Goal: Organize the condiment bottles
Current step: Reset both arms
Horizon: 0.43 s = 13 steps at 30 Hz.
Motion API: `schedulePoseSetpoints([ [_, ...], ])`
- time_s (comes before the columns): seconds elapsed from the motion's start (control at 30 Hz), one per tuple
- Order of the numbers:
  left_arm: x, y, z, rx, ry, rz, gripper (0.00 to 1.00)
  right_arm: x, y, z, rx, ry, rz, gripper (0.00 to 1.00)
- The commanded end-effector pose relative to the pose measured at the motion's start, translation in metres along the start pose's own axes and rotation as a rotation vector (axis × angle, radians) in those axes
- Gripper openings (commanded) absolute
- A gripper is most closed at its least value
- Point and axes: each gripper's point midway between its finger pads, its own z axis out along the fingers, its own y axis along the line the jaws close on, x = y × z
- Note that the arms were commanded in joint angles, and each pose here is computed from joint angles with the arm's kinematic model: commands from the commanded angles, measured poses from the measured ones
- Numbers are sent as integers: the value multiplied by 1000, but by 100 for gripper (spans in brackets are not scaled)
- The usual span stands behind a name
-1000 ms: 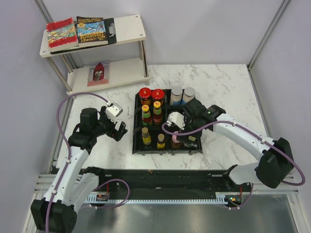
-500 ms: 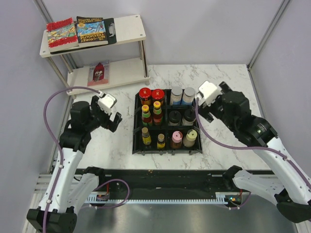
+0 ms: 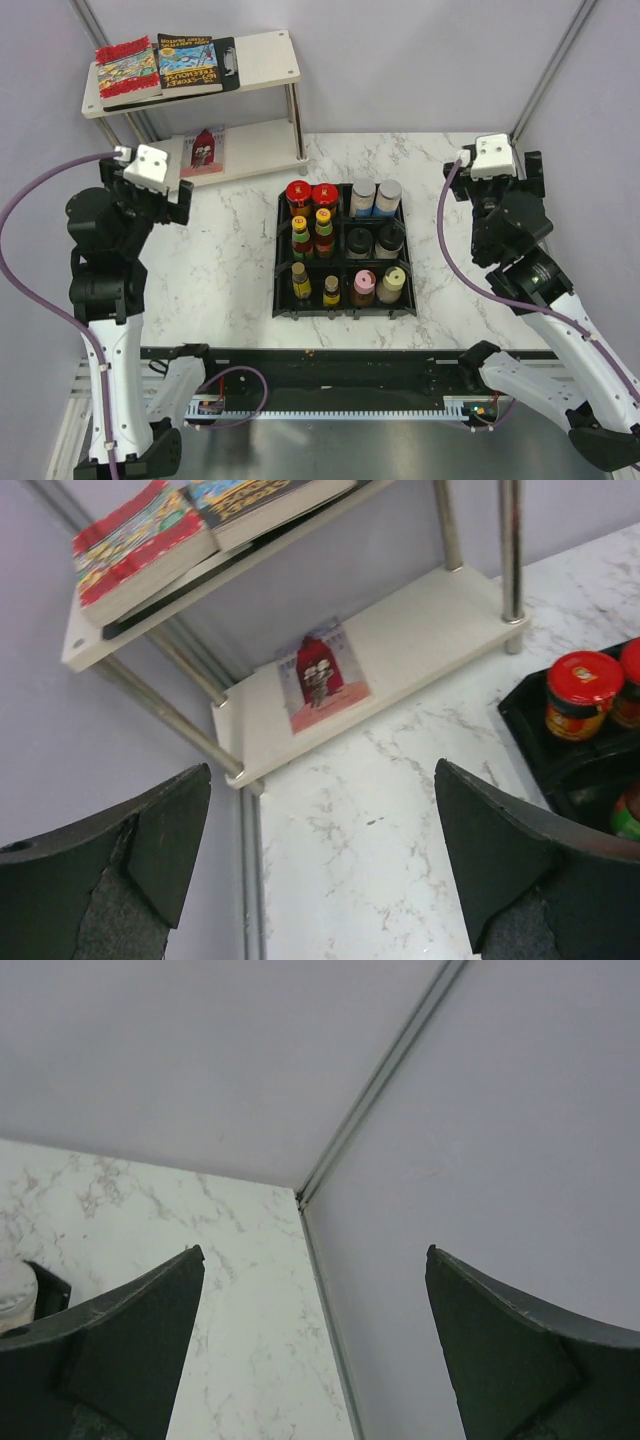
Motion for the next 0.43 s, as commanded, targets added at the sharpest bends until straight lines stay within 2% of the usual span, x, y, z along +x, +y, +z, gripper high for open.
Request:
schedulePoseSetpoints([
  [0.0,-11,27,-1,-54,-1,-57,100,-27,-45,-7,168,-99,133,98],
  [0.4,-19,54,-3,-58,-40,-139,100,-30,-43,-2,189,-121,164,98],
])
